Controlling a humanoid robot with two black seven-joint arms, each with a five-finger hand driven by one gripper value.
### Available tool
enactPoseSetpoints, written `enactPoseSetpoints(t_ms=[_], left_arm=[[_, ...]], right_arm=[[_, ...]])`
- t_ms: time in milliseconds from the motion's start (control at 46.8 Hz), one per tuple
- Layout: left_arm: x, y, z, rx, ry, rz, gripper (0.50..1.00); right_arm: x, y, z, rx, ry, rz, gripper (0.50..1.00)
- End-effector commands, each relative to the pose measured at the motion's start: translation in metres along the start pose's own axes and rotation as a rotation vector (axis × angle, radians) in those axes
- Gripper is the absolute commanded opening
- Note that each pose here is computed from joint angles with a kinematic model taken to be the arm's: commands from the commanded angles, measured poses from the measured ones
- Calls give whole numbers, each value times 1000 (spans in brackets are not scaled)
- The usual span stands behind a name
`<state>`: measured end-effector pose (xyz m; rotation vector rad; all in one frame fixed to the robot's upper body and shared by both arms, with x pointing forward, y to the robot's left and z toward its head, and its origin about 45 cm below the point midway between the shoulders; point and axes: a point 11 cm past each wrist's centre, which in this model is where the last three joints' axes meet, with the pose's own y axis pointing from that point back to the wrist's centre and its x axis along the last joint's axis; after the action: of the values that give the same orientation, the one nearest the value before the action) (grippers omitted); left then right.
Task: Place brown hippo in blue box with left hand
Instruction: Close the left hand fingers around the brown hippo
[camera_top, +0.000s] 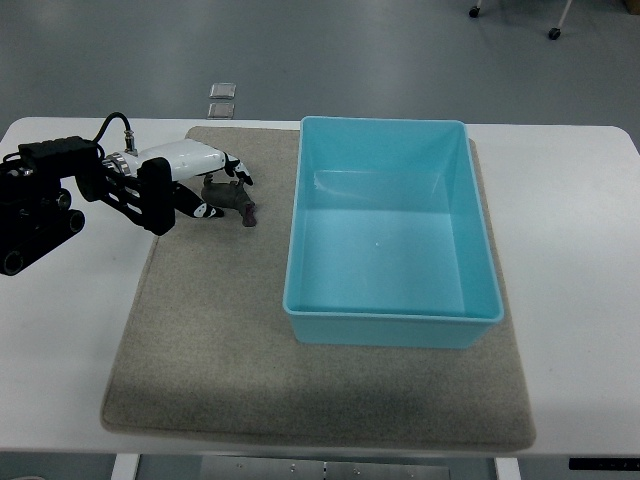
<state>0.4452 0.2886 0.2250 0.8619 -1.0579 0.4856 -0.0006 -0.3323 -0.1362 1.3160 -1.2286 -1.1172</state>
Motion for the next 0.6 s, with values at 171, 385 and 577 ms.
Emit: enactPoseSetpoints(t_ms=[171,385,577], left_arm=[[-1,-2,2,-4,1,-1,673],[-1,-1,1,-1,1,-3,585],[1,-1,1,0,-1,-2,500]], right_arm=[[0,0,0,0,0,0,936],[0,0,0,0,0,0,936],[0,0,0,0,0,0,936]])
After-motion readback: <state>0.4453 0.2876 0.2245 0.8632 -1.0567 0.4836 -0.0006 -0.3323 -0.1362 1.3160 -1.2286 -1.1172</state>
